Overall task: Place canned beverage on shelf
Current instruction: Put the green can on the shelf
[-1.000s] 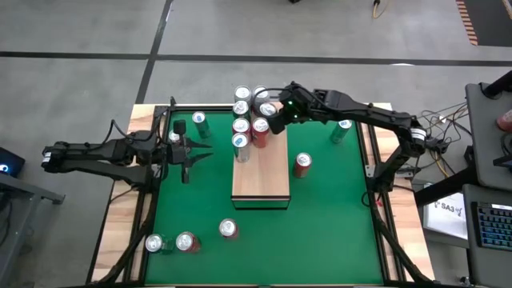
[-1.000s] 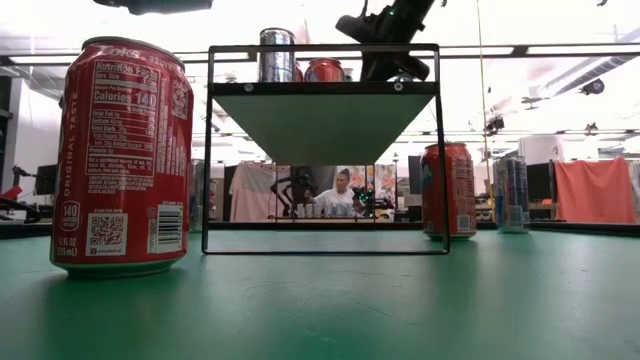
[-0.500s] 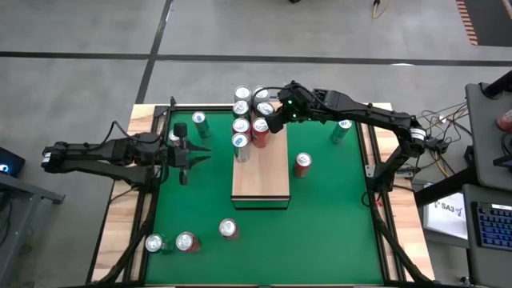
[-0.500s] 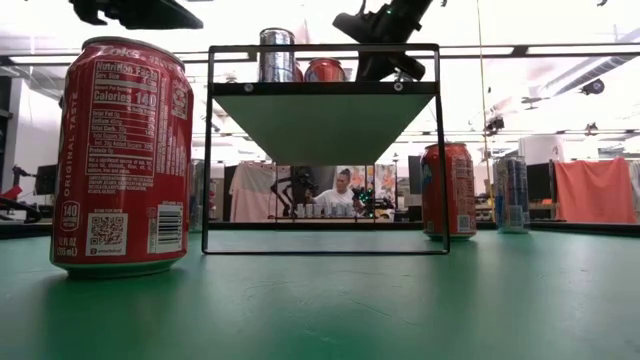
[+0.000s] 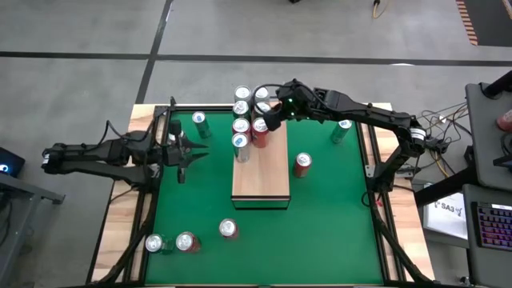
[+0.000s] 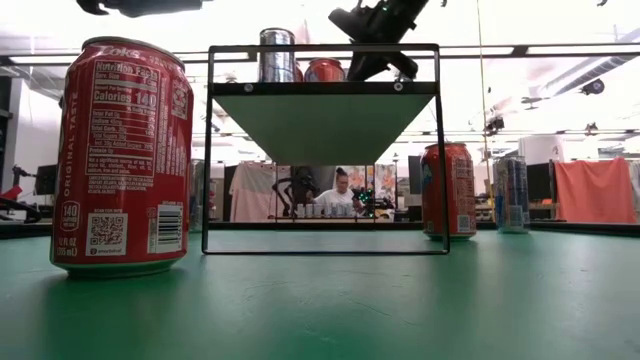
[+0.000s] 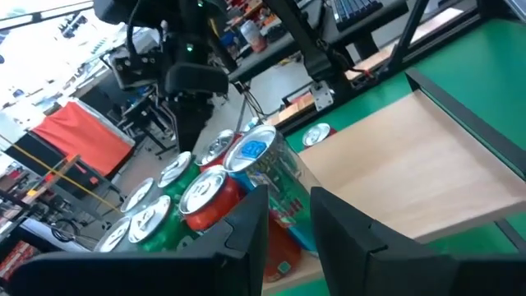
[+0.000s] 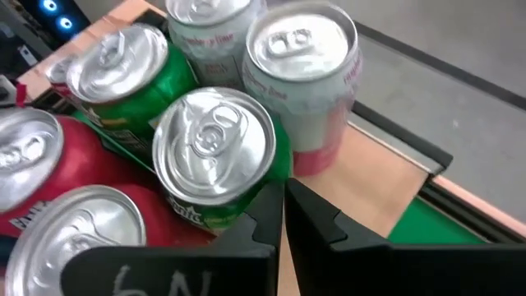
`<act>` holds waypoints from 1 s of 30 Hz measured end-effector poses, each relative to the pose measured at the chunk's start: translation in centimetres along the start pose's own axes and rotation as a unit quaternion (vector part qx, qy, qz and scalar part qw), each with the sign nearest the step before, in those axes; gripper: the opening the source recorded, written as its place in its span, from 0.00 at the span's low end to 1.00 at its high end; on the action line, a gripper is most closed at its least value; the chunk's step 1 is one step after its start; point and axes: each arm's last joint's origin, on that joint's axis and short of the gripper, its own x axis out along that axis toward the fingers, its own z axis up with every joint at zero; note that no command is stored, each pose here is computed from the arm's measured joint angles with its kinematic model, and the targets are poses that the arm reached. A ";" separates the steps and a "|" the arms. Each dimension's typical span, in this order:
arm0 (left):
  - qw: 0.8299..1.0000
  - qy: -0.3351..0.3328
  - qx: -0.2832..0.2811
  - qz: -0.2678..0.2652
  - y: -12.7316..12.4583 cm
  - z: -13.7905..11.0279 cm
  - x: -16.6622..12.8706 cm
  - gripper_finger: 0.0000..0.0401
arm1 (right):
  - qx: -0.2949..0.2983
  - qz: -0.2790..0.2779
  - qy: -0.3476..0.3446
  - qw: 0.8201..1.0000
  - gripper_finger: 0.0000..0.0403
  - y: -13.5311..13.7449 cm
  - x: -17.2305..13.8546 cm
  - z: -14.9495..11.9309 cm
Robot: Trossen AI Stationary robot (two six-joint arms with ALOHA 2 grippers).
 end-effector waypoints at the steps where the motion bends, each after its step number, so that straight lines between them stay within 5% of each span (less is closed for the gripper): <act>1: 1.000 -0.002 0.000 0.001 0.0 0.0 0.0 0.19 | -0.001 0.001 -0.002 1.000 0.02 0.0 0.0 0.0; 30: 1.000 0.011 0.002 -0.008 -0.3 -0.1 1.0 0.19 | -0.038 -0.014 -0.043 0.998 0.02 0.1 -0.2 0.7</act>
